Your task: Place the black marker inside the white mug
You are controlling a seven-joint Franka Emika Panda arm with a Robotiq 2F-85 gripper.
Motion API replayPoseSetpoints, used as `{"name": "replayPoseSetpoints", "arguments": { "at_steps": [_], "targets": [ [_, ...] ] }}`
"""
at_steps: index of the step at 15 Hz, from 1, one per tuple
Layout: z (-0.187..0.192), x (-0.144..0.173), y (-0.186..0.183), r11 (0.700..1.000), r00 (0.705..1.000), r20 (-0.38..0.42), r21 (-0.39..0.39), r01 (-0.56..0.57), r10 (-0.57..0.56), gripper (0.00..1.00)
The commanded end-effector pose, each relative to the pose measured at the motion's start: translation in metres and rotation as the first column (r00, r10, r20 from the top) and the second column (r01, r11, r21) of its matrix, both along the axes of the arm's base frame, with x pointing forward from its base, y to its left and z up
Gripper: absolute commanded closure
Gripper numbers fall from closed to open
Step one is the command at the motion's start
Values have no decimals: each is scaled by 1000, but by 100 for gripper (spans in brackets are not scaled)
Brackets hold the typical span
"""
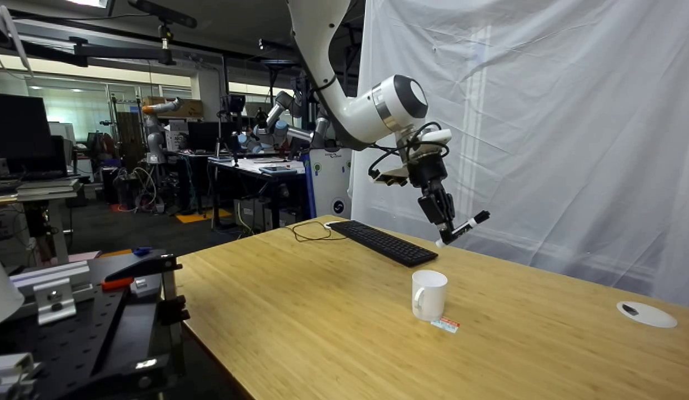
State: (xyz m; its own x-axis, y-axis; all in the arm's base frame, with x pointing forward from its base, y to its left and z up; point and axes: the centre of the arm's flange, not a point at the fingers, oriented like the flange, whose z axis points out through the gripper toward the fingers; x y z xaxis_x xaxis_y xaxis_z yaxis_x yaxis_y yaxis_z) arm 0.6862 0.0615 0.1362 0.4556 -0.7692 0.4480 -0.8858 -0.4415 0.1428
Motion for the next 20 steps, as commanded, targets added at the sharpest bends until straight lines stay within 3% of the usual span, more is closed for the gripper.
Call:
{"name": "replayPoseSetpoints", "arguments": {
  "at_steps": [1,3,4,20],
  "targets": [
    [1,12,-2,1000,1000,-25,24,-18,19,95],
    [3,14,-1,999,999,-34,35,-28,29,95],
    [-1,5,1,999,1000,-18,30,-15,16,81],
    [-1,7,1,999,999,-22,35,-23,24,81]
  ]
}}
